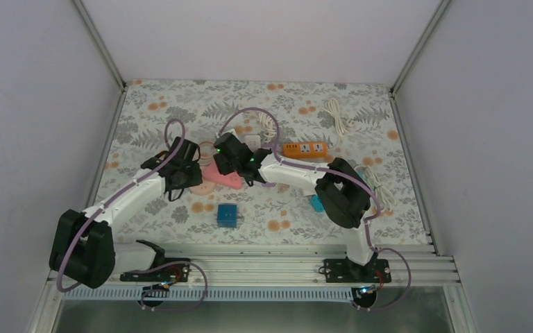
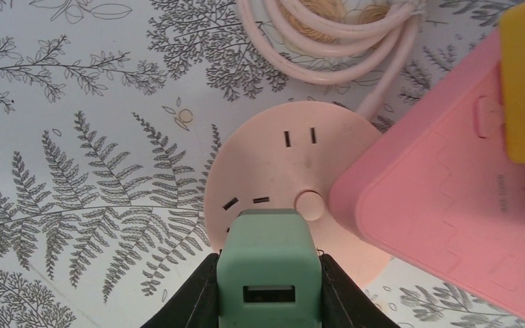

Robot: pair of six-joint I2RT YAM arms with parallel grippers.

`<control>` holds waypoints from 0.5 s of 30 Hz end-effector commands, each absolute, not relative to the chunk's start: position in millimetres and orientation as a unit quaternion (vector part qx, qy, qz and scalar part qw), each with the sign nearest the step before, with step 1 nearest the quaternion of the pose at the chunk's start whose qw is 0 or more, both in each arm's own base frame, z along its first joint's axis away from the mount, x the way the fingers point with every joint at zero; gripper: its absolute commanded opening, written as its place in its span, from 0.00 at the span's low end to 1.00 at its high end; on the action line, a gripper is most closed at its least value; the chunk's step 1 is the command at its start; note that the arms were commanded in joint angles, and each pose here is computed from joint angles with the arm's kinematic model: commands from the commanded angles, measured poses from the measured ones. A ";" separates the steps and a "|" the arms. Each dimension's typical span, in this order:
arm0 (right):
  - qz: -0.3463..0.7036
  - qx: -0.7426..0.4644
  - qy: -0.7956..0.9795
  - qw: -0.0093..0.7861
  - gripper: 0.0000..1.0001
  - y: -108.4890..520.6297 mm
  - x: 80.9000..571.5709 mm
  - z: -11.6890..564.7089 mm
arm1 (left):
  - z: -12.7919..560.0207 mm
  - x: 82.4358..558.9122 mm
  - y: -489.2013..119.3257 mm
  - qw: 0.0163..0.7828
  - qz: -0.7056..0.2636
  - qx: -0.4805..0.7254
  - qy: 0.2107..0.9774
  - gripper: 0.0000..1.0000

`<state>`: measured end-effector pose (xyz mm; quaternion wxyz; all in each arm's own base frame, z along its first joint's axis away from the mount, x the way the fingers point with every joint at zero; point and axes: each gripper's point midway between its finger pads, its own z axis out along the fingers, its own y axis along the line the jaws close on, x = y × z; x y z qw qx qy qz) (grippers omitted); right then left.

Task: Insert the plug
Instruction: Insert the plug into the socket.

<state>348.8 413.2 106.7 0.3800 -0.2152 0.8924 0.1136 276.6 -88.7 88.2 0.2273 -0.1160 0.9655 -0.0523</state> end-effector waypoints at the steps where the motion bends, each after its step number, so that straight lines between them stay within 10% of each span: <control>1: 0.098 -0.201 0.884 0.410 0.61 411.3 355.3 117.9 | 84.1 284.8 -80.7 0.230 -0.030 -0.112 0.966 0.09; 15: 0.097 -0.201 0.885 0.410 0.61 409.2 353.5 117.1 | 68.2 291.1 -81.6 0.217 -0.023 -0.105 0.970 0.09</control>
